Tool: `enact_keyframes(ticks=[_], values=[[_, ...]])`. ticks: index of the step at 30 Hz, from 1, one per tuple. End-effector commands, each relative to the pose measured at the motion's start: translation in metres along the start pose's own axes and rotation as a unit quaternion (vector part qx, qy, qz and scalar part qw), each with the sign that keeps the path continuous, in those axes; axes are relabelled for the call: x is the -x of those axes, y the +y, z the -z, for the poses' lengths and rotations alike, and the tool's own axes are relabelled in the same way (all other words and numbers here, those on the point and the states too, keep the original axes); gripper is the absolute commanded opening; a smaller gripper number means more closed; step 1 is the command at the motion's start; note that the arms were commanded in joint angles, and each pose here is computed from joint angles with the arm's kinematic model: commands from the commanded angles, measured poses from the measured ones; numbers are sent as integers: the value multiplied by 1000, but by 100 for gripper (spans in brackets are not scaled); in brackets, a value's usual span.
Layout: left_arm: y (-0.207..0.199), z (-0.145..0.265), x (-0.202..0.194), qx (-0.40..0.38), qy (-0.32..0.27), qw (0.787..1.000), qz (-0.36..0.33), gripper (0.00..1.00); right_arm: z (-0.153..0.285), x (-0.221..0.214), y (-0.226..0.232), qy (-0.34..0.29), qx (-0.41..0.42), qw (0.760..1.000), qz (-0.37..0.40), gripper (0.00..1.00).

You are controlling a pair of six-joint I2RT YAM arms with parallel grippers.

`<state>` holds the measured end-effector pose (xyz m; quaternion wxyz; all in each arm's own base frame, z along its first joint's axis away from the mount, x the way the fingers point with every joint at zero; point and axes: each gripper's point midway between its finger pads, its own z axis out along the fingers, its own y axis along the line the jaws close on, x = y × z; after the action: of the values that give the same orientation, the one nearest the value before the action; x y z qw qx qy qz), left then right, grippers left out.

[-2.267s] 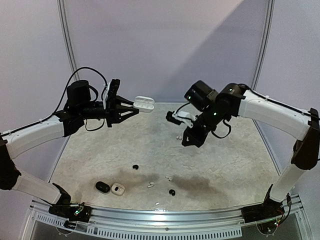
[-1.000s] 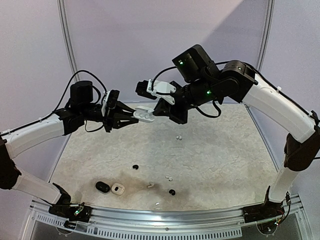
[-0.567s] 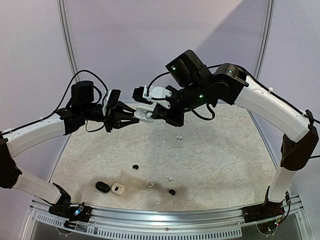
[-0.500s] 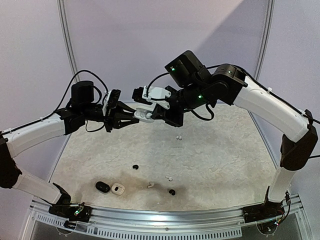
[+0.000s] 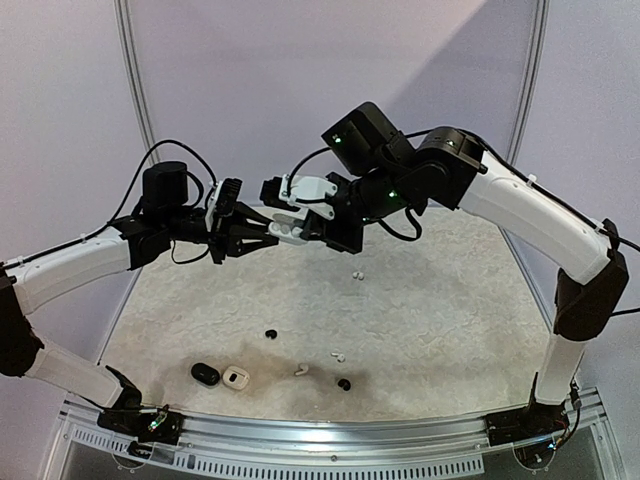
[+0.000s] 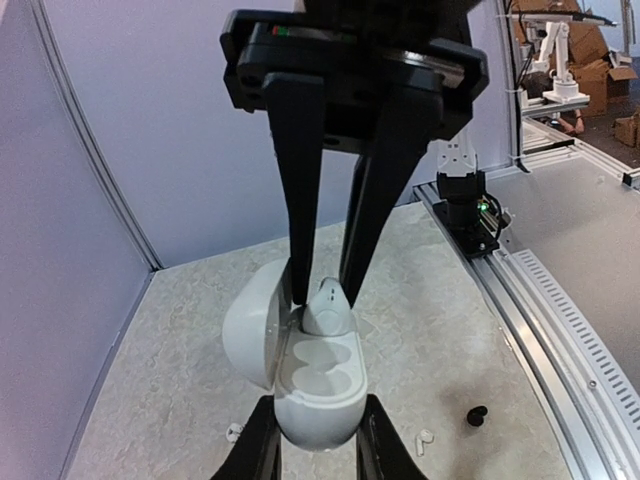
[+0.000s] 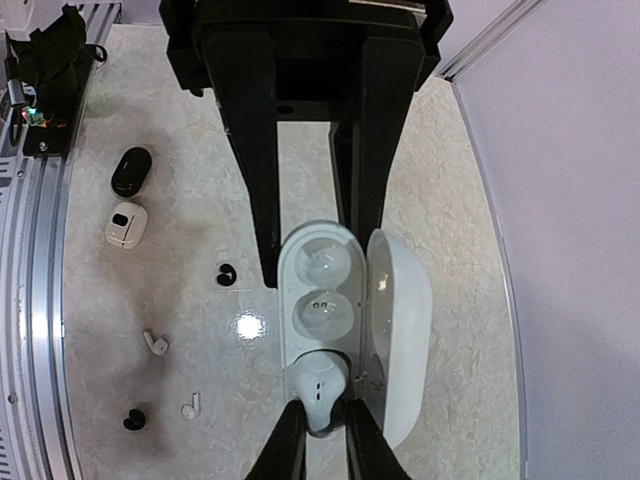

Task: Insert the wireless bluetooth earbuds into the charging case
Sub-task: Insert the right earbud into the right side groove of the charging case.

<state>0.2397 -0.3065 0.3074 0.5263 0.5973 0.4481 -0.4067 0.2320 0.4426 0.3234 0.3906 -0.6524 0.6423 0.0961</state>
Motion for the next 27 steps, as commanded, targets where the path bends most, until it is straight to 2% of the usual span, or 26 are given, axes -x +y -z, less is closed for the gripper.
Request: enact_keyframes(ticks=[1,7,14,22,24,27], values=[[-5,-3,6,-12,-12,1000,-10,0,-9,-6,-1,21,-5,1000,2,17],[-4,-3,5,-9,-11,1000,5,0,-5,-1,-5,11,-16,1000,-8,23],[10,0,-3,29,-10,996,87,0,18,14,-16,-24,-38,998,-34,24],[23,6,-11,62,-13,987,145,0,65,46,-29,-130,-49,988,-70,31],[27,9,-12,71,-14,985,157,0,83,56,-36,-183,-30,978,-97,36],[35,13,-14,89,-16,981,173,0,94,45,-65,-214,-40,961,-172,45]])
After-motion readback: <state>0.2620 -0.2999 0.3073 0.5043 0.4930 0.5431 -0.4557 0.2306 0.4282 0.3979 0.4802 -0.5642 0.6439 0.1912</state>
